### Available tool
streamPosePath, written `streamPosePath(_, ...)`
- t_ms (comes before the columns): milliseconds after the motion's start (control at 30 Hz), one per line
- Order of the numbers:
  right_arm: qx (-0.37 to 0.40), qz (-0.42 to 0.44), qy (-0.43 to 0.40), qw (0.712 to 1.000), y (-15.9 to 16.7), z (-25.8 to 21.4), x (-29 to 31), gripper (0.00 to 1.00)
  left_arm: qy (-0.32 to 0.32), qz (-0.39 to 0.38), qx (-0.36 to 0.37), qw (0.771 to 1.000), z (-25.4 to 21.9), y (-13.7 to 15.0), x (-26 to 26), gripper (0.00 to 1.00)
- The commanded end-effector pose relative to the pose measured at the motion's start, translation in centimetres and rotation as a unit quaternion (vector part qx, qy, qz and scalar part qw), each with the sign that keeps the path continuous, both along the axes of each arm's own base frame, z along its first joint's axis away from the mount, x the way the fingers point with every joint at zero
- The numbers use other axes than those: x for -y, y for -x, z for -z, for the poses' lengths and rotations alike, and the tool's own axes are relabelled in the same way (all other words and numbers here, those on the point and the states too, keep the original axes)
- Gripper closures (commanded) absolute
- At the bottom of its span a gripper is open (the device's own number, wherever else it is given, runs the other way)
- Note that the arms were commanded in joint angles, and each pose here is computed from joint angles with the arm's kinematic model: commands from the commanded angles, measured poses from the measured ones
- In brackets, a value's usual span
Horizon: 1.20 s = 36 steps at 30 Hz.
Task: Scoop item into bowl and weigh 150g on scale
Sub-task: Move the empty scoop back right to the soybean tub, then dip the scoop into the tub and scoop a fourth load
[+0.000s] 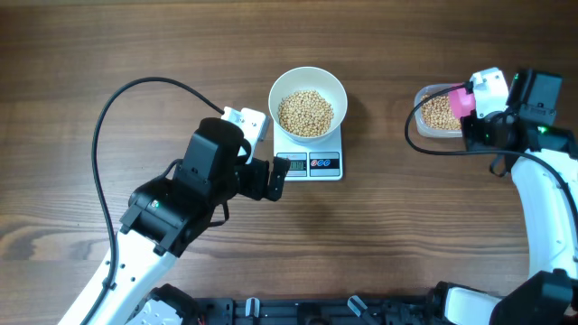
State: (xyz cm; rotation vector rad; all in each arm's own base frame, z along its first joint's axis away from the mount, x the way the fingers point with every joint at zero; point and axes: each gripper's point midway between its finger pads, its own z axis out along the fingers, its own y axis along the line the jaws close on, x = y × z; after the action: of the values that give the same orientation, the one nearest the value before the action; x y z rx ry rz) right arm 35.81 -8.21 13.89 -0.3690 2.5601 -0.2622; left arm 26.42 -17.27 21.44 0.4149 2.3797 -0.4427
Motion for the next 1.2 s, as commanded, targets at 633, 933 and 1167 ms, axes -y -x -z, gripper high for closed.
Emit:
streamPosePath(633, -0.057, -0.035, -0.039, 0.997, 0.6, 4.2, -2.6, 0.96, 0.006, -0.002, -0.002, 1.0, -0.2, -0.1, 0.1, 0.0)
streamPosePath(933, -0.042, -0.006, -0.167, 0.985, 0.3, 3.7, -6.0, 0.96, 0.006, -0.002, -0.002, 1.0, -0.2, -0.1, 0.1, 0.0)
streamPosePath(1167, -0.043, 0.029, -0.204, 0.978, 0.3, 3.5, -6.4, 0.96, 0.006, -0.002, -0.002, 1.0, -0.2, -0.1, 0.1, 0.0)
